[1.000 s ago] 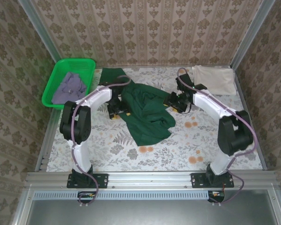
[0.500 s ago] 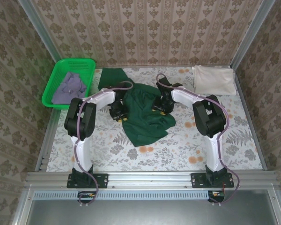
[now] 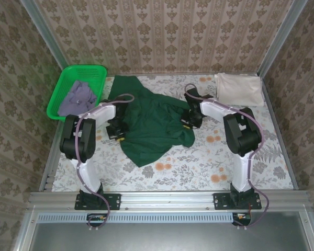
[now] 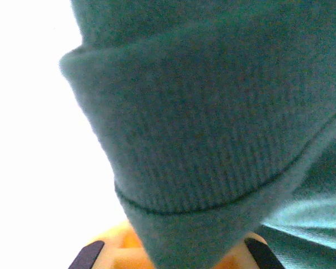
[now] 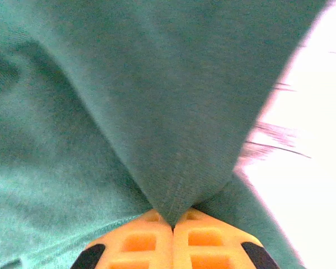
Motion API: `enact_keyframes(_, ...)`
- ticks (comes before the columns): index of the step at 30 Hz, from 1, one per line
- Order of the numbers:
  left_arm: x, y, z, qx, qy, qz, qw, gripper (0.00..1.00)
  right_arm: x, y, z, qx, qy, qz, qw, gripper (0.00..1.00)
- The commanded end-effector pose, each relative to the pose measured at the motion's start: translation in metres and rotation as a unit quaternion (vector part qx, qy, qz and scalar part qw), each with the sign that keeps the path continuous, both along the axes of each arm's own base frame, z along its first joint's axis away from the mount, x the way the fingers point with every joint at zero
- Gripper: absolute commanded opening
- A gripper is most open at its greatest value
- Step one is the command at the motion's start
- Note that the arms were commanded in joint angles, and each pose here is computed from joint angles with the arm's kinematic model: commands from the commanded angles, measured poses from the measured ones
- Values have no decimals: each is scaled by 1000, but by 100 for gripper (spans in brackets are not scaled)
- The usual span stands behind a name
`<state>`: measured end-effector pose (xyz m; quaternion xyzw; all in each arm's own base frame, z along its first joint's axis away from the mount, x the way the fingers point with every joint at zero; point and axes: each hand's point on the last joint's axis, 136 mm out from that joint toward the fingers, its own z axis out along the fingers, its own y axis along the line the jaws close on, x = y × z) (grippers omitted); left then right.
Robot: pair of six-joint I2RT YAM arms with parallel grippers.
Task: Fold and stack the t-shirts
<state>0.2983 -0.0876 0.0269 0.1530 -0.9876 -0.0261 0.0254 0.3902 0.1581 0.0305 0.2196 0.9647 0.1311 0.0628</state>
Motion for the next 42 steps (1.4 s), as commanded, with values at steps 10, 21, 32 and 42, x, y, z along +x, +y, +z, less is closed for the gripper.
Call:
enact_keyframes(10,-23,74,27,47,-8,53,997,0,-58,-112,14,-40,9,-105,994,0)
enact_keyframes(21,-3,75,49,36,-34,42,998,10,-82,-169,37,-71,-15,-181,981,5)
enact_keyframes(32,59,13,119,3,-146,-59,988,55,-79,-201,69,-148,-42,-239,959,52)
enact_keyframes(42,118,-88,83,-72,-148,-120,979,54,-40,-195,51,-140,-58,-194,969,49)
